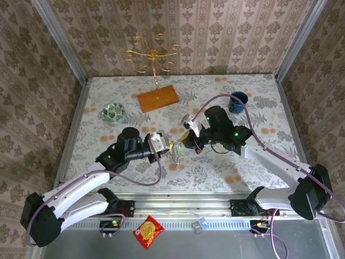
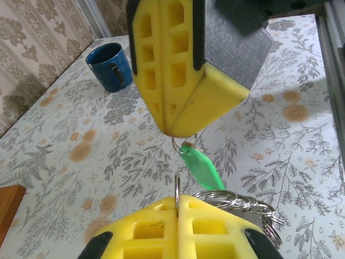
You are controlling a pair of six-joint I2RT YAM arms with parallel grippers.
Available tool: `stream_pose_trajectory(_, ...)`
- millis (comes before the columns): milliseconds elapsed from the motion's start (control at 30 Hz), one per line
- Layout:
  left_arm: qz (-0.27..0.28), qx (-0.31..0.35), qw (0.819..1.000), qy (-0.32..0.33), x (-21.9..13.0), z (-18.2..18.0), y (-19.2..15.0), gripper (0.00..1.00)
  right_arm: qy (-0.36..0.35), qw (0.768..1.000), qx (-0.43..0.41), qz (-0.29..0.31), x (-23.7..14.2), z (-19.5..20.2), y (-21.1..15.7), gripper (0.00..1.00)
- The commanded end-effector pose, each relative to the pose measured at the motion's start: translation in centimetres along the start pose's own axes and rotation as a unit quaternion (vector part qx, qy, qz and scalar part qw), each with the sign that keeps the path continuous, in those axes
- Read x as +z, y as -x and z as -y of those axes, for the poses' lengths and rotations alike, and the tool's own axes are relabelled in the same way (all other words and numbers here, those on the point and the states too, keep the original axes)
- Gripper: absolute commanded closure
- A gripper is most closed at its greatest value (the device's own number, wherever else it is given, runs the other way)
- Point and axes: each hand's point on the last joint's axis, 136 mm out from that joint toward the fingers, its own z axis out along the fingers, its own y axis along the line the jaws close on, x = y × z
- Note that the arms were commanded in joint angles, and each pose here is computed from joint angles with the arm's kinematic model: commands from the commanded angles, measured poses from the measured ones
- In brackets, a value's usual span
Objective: Put the keys on the keyring
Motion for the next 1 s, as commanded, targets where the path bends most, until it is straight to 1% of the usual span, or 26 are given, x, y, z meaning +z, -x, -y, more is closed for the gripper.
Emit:
stream_pose_trajectory(0, 0.044, 0.014, 0.999, -0.009, -0.2, -0.2, 3.1, 1.0, 0.031, 0.999, -0.023, 0.013, -0.2, -1.5, 1.3, 1.0)
stream_pose_trajectory(167, 0.032, -0.008, 0.999, -0.003, 0.1, -0.5, 2.5, 1.0, 0.049, 0.998, -0.026, 0.02, -0.3, -2.2, 1.7, 1.0)
stream_pose_trajectory(400, 0.037, -0.037, 0.999, 0.004, 0.1, -0.7, 2.6, 1.0, 0.047, 0.998, -0.031, 0.02, 0.1, -2.1, 1.8, 1.0)
stream_pose_trajectory(700, 0.033, -0.051, 0.998, -0.008, 0.3, -0.3, 2.3, 1.0, 0.039, 0.998, -0.032, 0.023, 0.7, -1.7, 2.4, 1.0)
stream_pose_trajectory(967, 0.037, -0.047, 0.998, -0.013, 0.2, -0.1, 2.4, 1.0, 0.023, 0.999, -0.029, 0.021, 1.0, -1.1, 2.4, 1.0)
